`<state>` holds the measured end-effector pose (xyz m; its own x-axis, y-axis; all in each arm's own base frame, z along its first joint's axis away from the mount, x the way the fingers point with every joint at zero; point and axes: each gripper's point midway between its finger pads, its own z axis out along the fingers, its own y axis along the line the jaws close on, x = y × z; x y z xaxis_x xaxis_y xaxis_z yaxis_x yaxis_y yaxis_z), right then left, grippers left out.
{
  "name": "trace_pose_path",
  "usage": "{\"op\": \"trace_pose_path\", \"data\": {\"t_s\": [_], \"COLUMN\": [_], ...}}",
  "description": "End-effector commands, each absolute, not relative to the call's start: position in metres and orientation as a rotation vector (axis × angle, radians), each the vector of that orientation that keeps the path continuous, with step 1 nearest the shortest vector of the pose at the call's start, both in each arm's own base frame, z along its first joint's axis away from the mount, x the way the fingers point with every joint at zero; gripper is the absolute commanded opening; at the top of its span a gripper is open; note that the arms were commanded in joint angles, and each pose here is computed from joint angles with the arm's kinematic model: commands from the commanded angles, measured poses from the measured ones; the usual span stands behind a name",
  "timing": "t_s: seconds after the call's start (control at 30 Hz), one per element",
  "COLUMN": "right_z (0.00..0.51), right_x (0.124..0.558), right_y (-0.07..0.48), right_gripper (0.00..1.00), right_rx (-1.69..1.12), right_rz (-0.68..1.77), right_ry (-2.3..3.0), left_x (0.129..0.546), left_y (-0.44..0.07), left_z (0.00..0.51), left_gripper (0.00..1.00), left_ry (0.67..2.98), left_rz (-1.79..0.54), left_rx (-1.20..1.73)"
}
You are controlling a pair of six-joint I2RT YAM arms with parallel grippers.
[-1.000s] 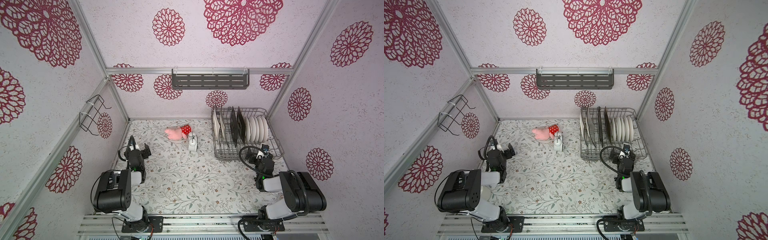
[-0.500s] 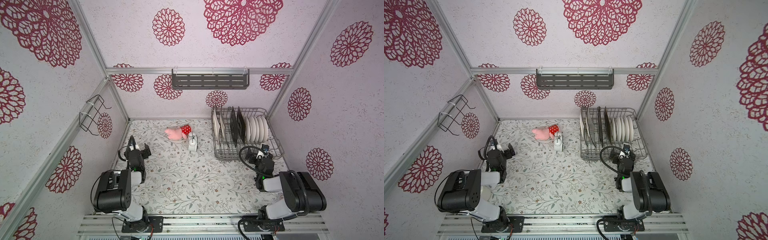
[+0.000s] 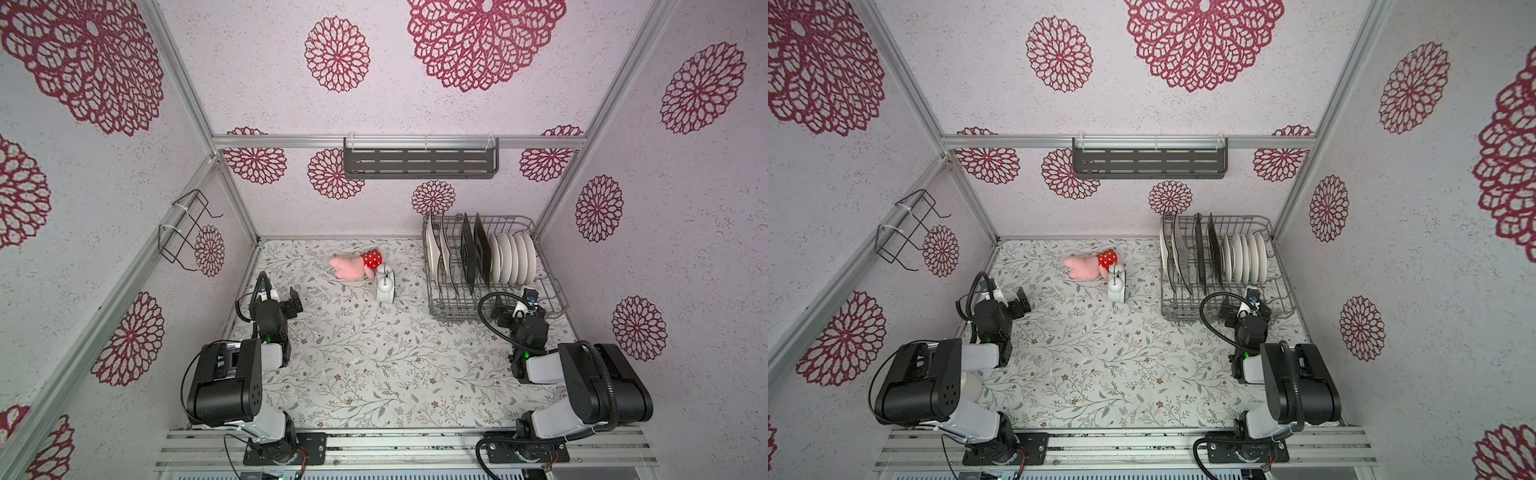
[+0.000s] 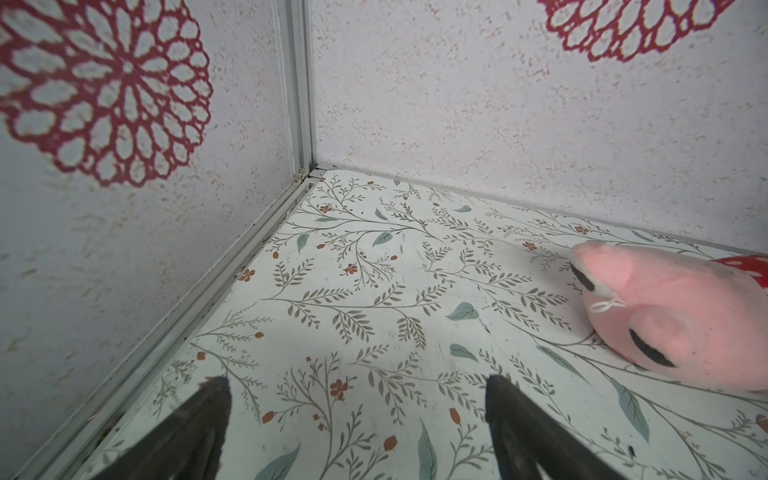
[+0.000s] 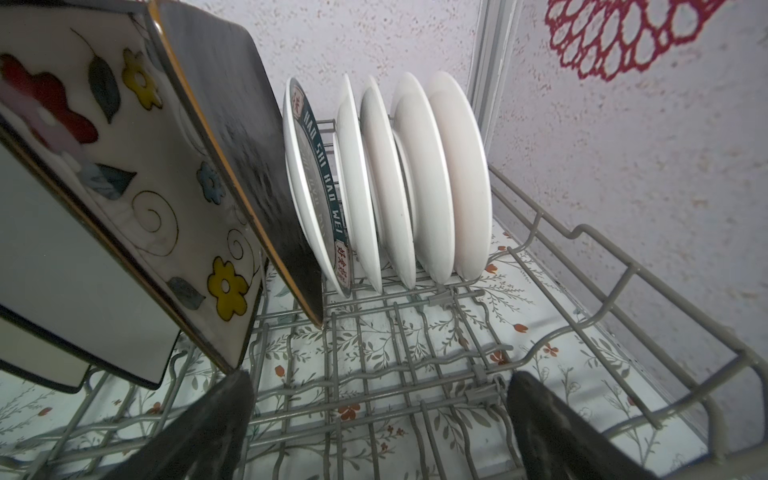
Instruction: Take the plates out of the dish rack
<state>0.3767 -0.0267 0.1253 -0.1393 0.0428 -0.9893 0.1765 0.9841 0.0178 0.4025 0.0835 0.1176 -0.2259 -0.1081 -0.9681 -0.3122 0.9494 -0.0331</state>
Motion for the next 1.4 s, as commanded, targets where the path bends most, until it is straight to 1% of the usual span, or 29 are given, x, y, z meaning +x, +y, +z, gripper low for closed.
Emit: {"op": "trace_pose_path", "data": {"t_s": [0.0,0.37,0.47,0.57,0.6,0.67,0.73,0.8,0.87,0.97,1.0,1.07,1.13,1.23,1.37], "right_z": [0.113,0.114,0.127,0.153,0.161,0.186,0.209,0.234,0.257,0.280,0.285,0.300,0.314,0.331,0.337], "right_x": [0.376,0.376,0.372,0.365,0.365,0.368,0.370,0.366,0.361,0.359,0.358,0.355,0.350,0.341,0.331], "right_y": [-0.029,-0.028,-0.035,-0.038,-0.033,-0.024,-0.014,-0.003,0.009,0.032,0.042,0.065,0.088,0.121,0.163], "right_gripper": [0.99,0.99,0.97,0.96,0.93,0.86,0.85,0.86,0.86,0.77,0.76,0.76,0.76,0.76,0.76], "right_rx": [0.163,0.163,0.197,0.218,0.188,0.142,0.101,0.064,0.030,-0.040,-0.076,-0.143,-0.200,-0.267,-0.359], "right_rz": [-0.145,-0.141,-0.130,-0.121,-0.099,-0.063,-0.026,0.000,0.035,0.075,0.078,0.095,0.134,0.221,0.322], "right_ry": [1.755,1.754,1.734,1.706,1.717,1.722,1.734,1.715,1.693,1.744,1.770,1.788,1.780,1.758,1.730], "left_x": [0.404,0.404,0.406,0.413,0.415,0.418,0.422,0.424,0.421,0.410,0.408,0.400,0.389,0.367,0.336], "left_y": [0.080,0.079,0.085,0.087,0.086,0.079,0.070,0.053,0.031,0.008,-0.004,-0.036,-0.057,-0.079,-0.077], "left_z": [0.120,0.121,0.128,0.160,0.180,0.213,0.249,0.292,0.336,0.393,0.406,0.422,0.432,0.441,0.446], "left_gripper": [0.97,0.97,0.97,0.97,0.97,0.97,0.97,0.97,0.97,0.97,0.97,0.97,0.97,0.98,0.98], "left_ry": [1.802,1.801,1.825,1.895,1.841,1.788,1.767,1.734,1.667,1.524,1.496,1.487,1.500,1.506,1.513], "left_rz": [0.188,0.169,0.196,0.204,0.214,0.163,0.155,0.178,0.155,0.044,-0.015,-0.135,-0.224,-0.256,-0.300], "left_rx": [-0.277,-0.273,-0.304,-0.334,-0.337,-0.346,-0.312,-0.225,-0.127,-0.068,-0.017,0.140,0.226,0.287,0.234]}}
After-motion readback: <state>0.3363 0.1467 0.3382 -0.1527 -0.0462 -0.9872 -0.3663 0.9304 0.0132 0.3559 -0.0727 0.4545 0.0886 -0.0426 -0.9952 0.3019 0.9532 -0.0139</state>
